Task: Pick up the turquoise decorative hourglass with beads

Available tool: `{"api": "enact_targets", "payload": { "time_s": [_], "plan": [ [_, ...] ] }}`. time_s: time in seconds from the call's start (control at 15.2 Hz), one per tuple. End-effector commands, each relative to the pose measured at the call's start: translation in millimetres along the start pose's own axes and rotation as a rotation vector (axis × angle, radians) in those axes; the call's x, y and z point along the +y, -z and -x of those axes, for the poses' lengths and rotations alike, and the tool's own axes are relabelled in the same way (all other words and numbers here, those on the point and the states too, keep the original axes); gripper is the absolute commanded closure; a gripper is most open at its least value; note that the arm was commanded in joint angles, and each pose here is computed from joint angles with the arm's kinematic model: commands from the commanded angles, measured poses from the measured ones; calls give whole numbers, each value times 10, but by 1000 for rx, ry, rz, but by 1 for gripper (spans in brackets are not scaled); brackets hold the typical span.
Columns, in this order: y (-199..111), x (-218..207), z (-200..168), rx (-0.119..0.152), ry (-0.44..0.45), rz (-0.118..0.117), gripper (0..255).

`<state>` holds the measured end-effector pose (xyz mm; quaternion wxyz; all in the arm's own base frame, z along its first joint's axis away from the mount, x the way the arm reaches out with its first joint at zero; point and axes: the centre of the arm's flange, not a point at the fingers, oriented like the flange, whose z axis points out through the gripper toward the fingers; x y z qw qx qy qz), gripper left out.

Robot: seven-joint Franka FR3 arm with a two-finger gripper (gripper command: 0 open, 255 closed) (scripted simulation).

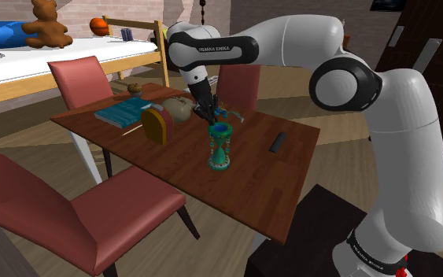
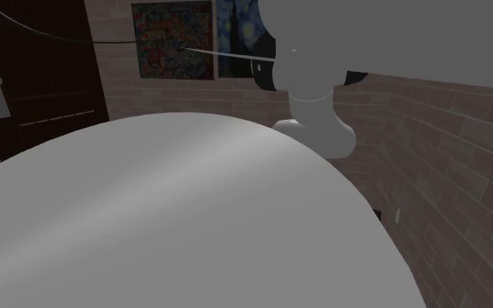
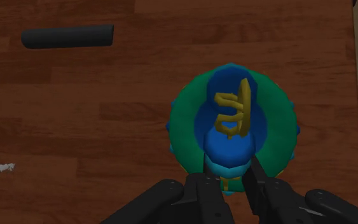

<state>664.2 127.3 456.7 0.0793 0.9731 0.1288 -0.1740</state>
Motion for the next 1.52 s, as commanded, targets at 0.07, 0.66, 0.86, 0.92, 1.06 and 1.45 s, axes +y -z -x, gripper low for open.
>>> {"api": "enact_targets", "payload": {
  "time_s": [0.07, 0.66, 0.86, 0.92, 1.06, 1.45],
  "plan": [
    [-5, -1, -1, -1, 0, 0, 255],
    [236, 28, 91, -1, 0, 0, 255],
    [383, 46, 148, -1, 0, 0, 255],
    [432, 51, 167, -1, 0, 0, 255],
    [530, 63, 205, -1, 0, 0, 255],
    [733, 87, 284, -1, 0, 0, 255]
  ]
}}
